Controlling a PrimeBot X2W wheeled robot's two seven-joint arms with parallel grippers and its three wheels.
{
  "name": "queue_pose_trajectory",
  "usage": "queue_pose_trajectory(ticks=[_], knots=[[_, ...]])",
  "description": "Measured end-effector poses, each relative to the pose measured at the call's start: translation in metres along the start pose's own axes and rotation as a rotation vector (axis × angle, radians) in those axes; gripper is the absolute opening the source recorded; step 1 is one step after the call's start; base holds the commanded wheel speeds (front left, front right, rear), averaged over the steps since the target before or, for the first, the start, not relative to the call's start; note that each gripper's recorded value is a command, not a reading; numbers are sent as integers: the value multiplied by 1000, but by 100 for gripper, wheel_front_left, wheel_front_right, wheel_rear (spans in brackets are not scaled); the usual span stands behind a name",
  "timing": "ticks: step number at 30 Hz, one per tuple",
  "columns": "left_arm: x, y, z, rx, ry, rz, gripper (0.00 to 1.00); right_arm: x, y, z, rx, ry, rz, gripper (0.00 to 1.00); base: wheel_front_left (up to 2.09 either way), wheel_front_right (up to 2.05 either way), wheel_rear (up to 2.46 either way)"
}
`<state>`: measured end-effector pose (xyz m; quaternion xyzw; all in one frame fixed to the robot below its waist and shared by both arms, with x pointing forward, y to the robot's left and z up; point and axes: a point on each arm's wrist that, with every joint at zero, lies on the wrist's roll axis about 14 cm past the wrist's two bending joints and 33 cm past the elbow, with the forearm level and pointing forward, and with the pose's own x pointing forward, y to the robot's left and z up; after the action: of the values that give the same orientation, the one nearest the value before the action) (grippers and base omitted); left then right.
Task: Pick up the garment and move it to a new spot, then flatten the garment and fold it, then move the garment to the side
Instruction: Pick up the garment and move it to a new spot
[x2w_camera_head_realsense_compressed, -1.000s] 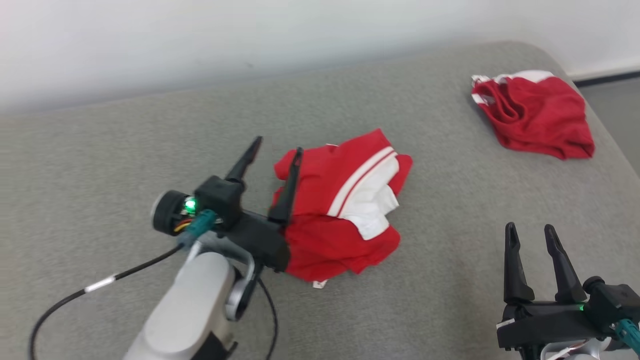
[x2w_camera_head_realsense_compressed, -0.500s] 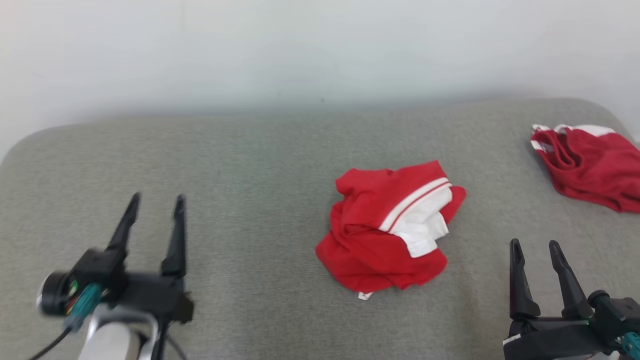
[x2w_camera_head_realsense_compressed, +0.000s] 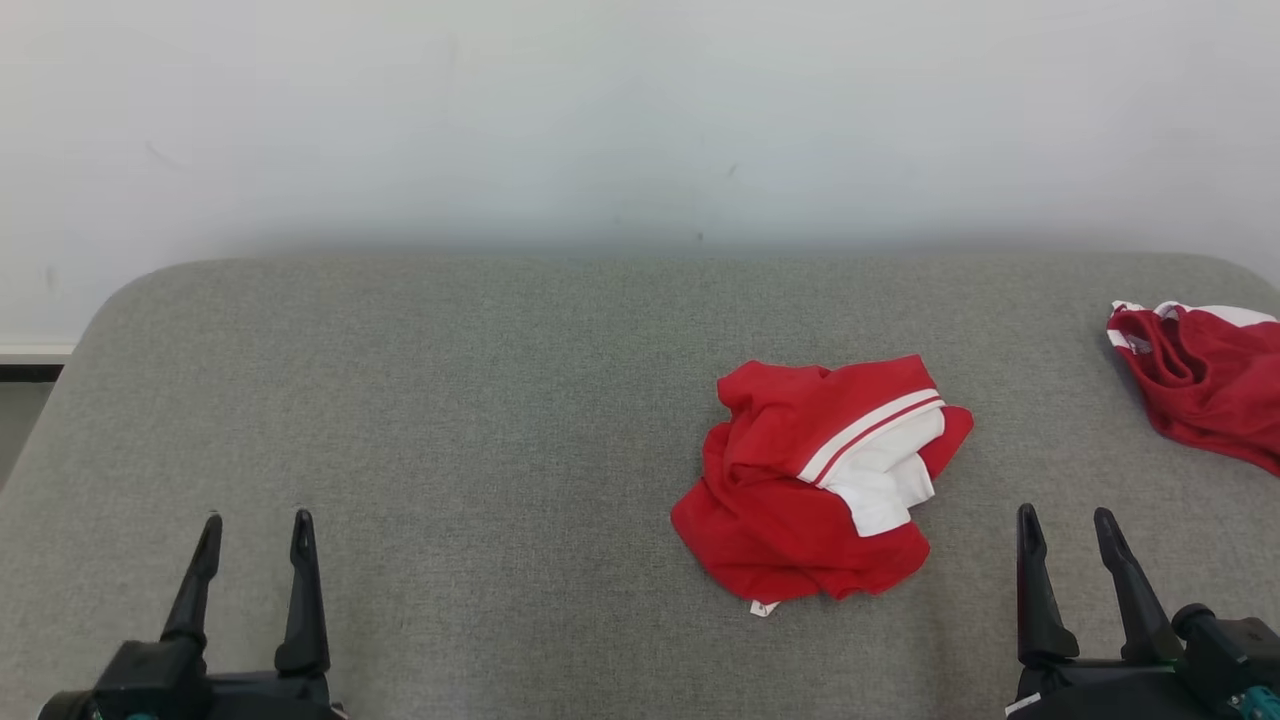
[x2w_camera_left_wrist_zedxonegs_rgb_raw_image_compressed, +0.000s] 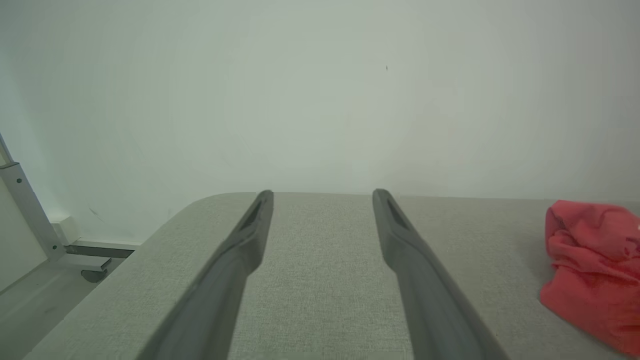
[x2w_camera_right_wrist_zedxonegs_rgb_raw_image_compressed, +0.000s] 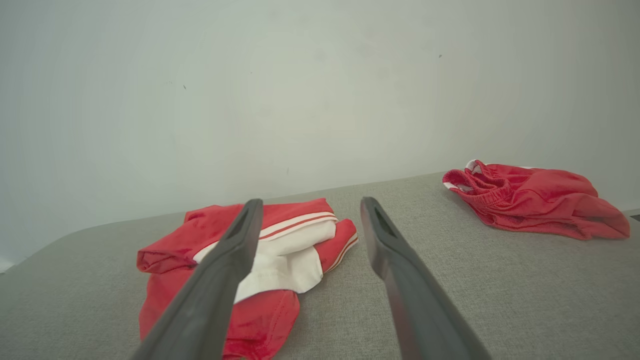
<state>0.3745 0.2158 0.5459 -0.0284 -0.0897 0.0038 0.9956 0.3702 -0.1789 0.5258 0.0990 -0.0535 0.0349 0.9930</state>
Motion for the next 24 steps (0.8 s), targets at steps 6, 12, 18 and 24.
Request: queue_pose_trajectory(ticks=[6, 12, 18, 24], knots=[[-8, -5, -5, -11, 10, 5, 100, -5, -1, -4, 2, 14, -5, 100, 0, 0, 0], [-14, -7, -15, -13, 39, 2, 100, -9, -3, -9, 9, 30, -11, 100, 0, 0, 0], [-17, -8, -22, -19, 59, 4, 100, -10, -3, -13, 12, 41, -13, 100, 0, 0, 0], [-18, -8, -25, -23, 65, 6, 100, -9, -3, -15, 12, 47, -12, 100, 0, 0, 0]])
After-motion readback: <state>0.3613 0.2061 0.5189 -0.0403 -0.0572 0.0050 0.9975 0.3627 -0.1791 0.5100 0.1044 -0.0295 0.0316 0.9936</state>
